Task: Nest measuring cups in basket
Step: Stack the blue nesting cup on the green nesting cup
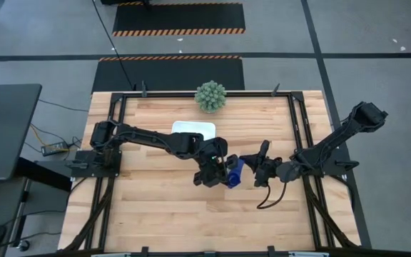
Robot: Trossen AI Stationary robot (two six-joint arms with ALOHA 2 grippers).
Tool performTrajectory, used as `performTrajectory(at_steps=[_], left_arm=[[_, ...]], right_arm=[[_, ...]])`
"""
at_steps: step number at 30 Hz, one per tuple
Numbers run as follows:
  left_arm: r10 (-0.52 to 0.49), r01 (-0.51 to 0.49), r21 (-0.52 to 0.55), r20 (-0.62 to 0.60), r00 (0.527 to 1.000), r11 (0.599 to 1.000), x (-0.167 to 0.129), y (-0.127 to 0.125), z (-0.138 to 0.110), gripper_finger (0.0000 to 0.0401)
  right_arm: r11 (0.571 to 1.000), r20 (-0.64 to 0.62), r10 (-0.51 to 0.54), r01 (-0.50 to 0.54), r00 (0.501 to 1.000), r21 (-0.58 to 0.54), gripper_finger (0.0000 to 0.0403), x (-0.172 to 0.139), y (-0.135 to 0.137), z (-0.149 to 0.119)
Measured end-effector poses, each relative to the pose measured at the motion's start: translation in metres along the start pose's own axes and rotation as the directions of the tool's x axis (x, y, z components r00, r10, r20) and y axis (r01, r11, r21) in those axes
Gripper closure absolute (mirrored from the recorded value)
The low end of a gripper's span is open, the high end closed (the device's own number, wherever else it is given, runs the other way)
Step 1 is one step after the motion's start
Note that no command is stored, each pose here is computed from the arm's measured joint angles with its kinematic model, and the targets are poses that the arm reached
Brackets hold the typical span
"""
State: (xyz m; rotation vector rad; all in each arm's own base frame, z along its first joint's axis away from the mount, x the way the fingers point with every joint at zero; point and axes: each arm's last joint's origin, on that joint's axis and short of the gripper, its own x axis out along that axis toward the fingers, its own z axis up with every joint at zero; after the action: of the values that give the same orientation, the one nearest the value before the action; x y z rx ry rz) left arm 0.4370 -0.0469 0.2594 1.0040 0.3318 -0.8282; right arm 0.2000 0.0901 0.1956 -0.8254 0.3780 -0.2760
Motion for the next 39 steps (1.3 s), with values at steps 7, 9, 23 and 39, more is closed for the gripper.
performTrajectory(at_steps=[7, 9, 23, 39], left_arm=[[0.039, -0.050, -0.161, -0.074, 0.997, 0.986, 0.000, 0.002, -0.002, 0.0349], [0.061, -0.084, -0.209, -0.117, 0.991, 0.974, 0.000, 0.003, -0.002, 0.0325], [0.236, -0.489, -0.304, -0.598, 0.766, 0.818, 0.009, -0.010, 0.018, 0.0236], [0.288, -0.705, -0.521, -0.666, 0.688, 0.481, 0.015, -0.025, 0.049, 0.0239]], right_arm=[[0.999, -0.027, -0.038, 0.038, 0.999, 0.000, 0.0394, 0.000, -0.001, -0.001], [0.998, -0.044, -0.061, 0.061, 0.997, 0.000, 0.0394, 0.000, -0.002, -0.001], [0.978, -0.195, -0.207, 0.202, 0.959, -0.046, 0.0394, -0.002, -0.002, -0.012], [0.947, -0.291, -0.317, 0.287, 0.903, -0.141, 0.0394, 0.009, 0.019, -0.023]])
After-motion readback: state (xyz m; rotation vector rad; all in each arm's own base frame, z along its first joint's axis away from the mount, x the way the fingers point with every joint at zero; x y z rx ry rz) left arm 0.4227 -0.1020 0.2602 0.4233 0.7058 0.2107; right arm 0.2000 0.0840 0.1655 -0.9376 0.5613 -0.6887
